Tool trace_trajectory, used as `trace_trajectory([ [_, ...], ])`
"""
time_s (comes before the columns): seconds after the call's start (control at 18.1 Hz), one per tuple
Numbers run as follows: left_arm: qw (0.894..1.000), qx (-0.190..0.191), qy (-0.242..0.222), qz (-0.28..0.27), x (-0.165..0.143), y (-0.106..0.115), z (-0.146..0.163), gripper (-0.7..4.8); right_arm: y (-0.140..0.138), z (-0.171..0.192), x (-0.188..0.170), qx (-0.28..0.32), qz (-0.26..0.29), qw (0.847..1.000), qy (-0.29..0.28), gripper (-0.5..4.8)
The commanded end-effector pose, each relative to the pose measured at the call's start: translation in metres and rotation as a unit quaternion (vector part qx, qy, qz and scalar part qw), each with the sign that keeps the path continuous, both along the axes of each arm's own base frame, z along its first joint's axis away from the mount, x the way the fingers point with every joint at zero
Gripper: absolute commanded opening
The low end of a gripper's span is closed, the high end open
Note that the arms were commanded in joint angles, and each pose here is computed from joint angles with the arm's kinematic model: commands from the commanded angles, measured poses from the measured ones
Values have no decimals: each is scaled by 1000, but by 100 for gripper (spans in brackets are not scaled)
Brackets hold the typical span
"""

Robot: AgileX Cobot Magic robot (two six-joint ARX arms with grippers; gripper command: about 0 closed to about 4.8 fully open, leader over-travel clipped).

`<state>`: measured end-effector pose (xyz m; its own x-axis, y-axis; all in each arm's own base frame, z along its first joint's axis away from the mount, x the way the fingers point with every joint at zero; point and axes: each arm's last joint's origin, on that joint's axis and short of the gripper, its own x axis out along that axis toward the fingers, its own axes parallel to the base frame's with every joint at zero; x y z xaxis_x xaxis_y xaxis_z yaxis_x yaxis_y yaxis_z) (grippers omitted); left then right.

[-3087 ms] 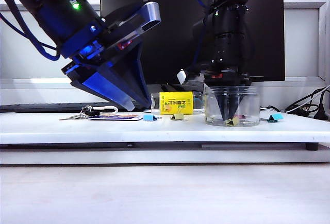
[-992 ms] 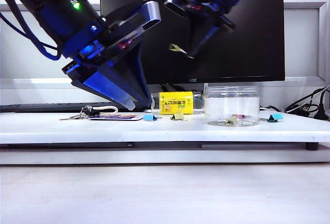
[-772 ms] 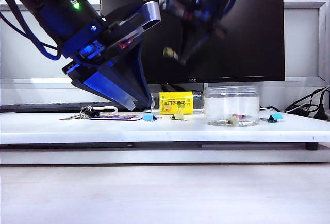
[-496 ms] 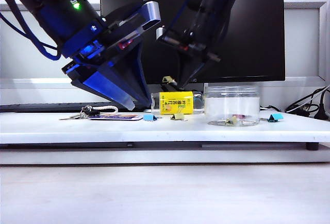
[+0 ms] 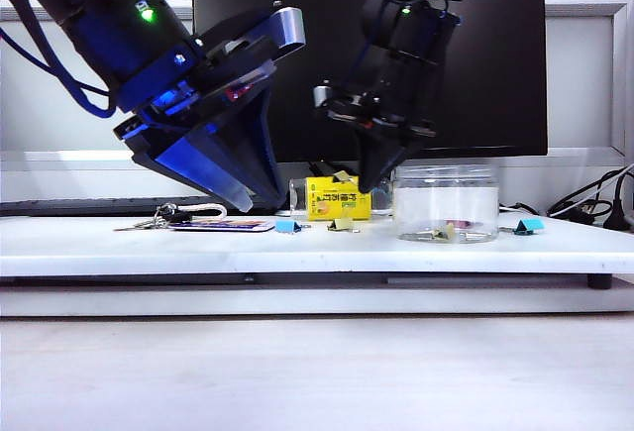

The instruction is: Take the clips out of the round transparent plastic box and place them on the table.

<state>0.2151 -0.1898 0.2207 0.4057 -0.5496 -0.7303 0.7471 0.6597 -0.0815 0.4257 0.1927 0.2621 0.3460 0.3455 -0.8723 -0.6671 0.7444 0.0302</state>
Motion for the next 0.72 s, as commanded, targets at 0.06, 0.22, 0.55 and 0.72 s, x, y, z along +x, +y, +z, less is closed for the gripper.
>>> trace_trajectory([
  [0.06,1000,-8,-8,2,1,-1,3,214,-5,2,0,-1,-6,1000,8,51],
  [0.22,1000,-8,-8,2,1,-1,3,214,-6,1,-1,-3,-7,1000,14,56],
  [0.55,1000,-8,-8,1,1,0,2,214,-10,22,-9,4,-10,1000,0,56],
  [0.72,1000,-9,-6,0,1,-1,2,214,-20,70,-29,2,-34,999,-24,55],
])
